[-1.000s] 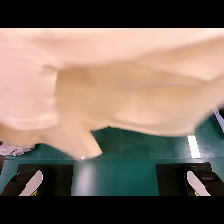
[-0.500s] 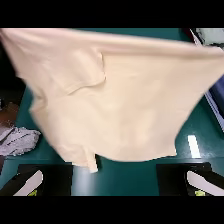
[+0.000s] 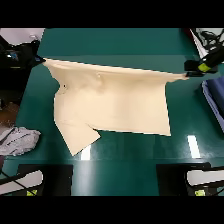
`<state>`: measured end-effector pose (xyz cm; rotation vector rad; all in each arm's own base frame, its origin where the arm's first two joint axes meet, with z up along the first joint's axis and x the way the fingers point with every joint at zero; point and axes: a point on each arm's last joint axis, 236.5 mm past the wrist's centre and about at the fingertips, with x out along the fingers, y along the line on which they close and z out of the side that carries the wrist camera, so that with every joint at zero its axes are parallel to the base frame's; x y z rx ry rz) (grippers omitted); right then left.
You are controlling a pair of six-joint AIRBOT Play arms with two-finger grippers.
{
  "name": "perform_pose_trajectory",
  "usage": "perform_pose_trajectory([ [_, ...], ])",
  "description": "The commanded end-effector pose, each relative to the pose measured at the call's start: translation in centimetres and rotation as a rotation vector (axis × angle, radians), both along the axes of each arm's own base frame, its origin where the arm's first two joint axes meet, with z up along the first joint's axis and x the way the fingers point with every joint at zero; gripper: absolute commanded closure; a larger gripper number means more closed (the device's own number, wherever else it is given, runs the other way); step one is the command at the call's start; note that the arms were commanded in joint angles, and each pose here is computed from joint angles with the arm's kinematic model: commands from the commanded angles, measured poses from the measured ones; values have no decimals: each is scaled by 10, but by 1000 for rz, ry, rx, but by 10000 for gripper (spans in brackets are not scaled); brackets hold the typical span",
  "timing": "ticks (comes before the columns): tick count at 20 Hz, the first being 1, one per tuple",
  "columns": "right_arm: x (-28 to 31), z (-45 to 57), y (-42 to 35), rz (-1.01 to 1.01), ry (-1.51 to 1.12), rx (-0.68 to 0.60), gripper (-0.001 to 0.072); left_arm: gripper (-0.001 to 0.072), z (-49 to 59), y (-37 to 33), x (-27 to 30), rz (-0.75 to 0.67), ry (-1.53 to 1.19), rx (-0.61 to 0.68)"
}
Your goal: Fold the shirts.
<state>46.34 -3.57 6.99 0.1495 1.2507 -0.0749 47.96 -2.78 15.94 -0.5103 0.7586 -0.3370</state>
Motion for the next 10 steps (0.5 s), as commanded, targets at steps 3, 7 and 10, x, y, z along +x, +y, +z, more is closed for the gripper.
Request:
perform_pose_trajectory([
  [3, 80, -15, 25, 14, -245, 18, 703, 684, -48, 27, 60, 139, -32, -56],
  [7, 106, 2, 39, 28, -378, 18, 703, 684, -60, 22, 73, 112, -78, 15],
  [10, 91, -10, 40, 33, -297, 19, 704, 684, -72, 23, 66, 71, -49, 89],
])
